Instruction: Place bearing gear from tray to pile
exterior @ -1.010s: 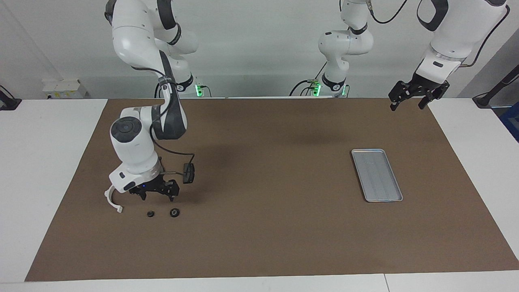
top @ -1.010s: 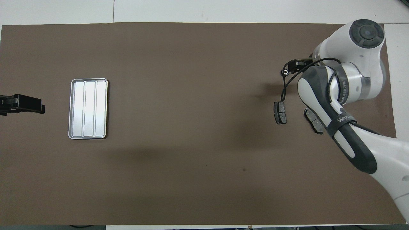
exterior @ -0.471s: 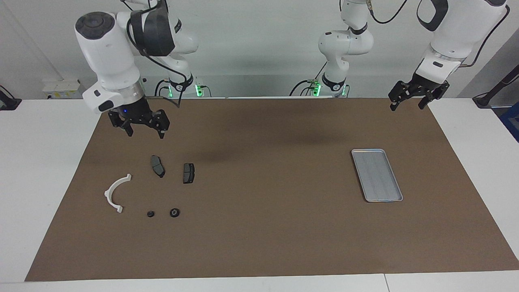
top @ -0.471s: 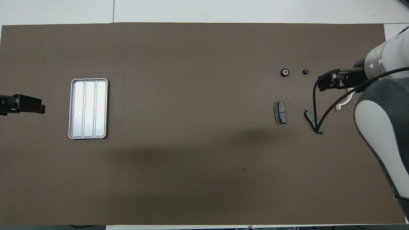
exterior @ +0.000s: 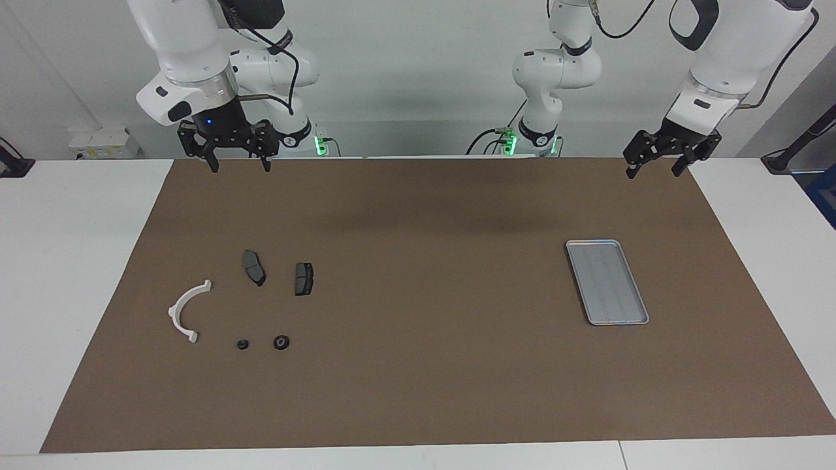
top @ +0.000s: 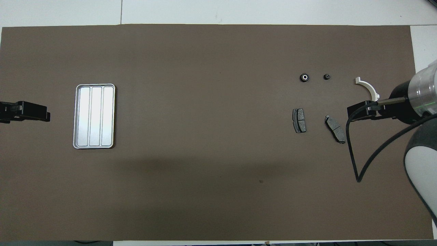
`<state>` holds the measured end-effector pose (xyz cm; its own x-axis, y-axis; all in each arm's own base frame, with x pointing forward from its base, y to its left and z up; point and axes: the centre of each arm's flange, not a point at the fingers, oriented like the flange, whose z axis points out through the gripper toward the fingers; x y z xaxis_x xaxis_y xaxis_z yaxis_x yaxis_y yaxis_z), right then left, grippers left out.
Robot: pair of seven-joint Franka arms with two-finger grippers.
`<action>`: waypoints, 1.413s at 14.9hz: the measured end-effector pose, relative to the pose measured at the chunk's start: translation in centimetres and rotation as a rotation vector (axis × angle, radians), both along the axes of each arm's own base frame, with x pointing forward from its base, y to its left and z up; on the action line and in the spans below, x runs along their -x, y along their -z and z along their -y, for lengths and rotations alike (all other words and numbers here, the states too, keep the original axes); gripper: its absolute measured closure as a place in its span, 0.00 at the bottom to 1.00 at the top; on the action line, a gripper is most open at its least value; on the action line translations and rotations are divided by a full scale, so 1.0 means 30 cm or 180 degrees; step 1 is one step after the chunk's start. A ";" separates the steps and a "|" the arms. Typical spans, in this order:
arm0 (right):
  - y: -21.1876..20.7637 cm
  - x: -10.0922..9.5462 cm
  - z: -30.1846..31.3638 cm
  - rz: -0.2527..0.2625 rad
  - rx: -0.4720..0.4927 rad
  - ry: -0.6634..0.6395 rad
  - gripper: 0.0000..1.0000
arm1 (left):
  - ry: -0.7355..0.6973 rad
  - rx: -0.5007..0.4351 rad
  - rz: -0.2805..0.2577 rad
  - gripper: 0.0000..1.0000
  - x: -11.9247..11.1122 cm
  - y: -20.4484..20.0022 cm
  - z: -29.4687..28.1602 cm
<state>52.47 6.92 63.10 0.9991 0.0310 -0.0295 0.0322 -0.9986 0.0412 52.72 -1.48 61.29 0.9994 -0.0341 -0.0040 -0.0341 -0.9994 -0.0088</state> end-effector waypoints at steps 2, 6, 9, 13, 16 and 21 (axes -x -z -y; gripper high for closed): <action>0.002 0.001 0.001 -0.0004 0.0001 -0.0001 0.00 | 0.0008 0.0000 0.0003 0.00 0.000 0.000 0.004; 0.005 -0.002 0.025 -0.0020 -0.0082 0.0059 0.00 | 0.0034 0.0001 0.0008 0.00 0.000 0.000 0.019; 0.006 -0.007 0.070 -0.0021 -0.0092 0.0141 0.00 | 0.0042 0.0001 0.0008 0.00 0.000 0.000 0.023; 0.006 -0.007 0.069 -0.0021 -0.0095 0.0141 0.00 | 0.0042 0.0001 0.0009 0.00 0.000 0.000 0.024; 0.005 -0.007 0.065 -0.0016 -0.0097 0.0133 0.00 | 0.0042 0.0001 0.0009 0.00 0.000 0.000 0.024; -0.009 -0.001 0.063 0.0011 -0.0104 0.0132 0.00 | 0.0042 0.0001 0.0009 0.00 0.000 0.000 0.024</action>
